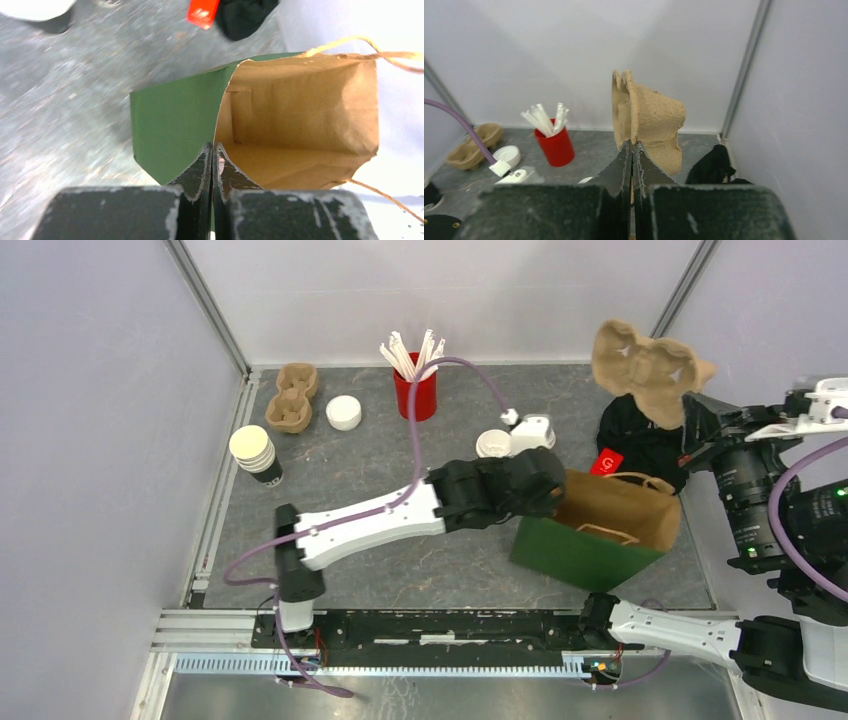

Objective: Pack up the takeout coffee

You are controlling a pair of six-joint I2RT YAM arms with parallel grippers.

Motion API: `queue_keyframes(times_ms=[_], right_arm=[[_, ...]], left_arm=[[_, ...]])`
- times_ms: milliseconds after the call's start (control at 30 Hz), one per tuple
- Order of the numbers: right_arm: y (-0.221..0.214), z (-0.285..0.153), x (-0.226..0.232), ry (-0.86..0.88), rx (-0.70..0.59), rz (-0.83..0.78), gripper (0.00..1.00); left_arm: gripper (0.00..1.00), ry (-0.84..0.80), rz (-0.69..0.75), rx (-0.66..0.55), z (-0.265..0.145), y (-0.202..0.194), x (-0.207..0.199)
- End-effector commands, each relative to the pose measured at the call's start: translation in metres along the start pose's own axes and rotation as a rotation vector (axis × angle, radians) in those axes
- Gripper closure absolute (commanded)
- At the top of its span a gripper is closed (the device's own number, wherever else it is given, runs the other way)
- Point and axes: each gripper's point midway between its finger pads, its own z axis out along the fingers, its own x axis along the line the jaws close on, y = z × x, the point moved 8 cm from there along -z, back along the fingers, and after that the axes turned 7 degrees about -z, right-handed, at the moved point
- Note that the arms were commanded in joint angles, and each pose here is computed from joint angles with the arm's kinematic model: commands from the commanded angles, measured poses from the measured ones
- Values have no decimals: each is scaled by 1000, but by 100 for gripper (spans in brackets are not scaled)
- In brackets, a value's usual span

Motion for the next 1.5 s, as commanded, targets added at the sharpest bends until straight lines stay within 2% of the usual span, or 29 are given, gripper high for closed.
queue_keyframes(times_ms=[0,133,233,500,700,933,1167,1467], right_arm=[[-2,2,27,148,26,88,100],[-8,9,60,270,29,157,100],[-9,14,82,336,17,207,100],[-14,32,134,460,1,218,100],[-21,43,165,505,35,218,100],[-29,59,190,486,87,188,100],[-28,73,197,482,140,198,100],[15,80,182,480,95,191,100]], left_arm=[[98,96,-66,-2,-60,8,38],[98,154,-155,-11,-96,2,81],[98,216,-228,-70,-124,2,118],[98,249,-397,-444,-188,45,183],[98,192,-463,-588,-196,71,201],[98,217,-475,-487,-158,96,217],[98,92,-545,-421,-147,109,231],[98,-20,-544,-322,-151,136,199]])
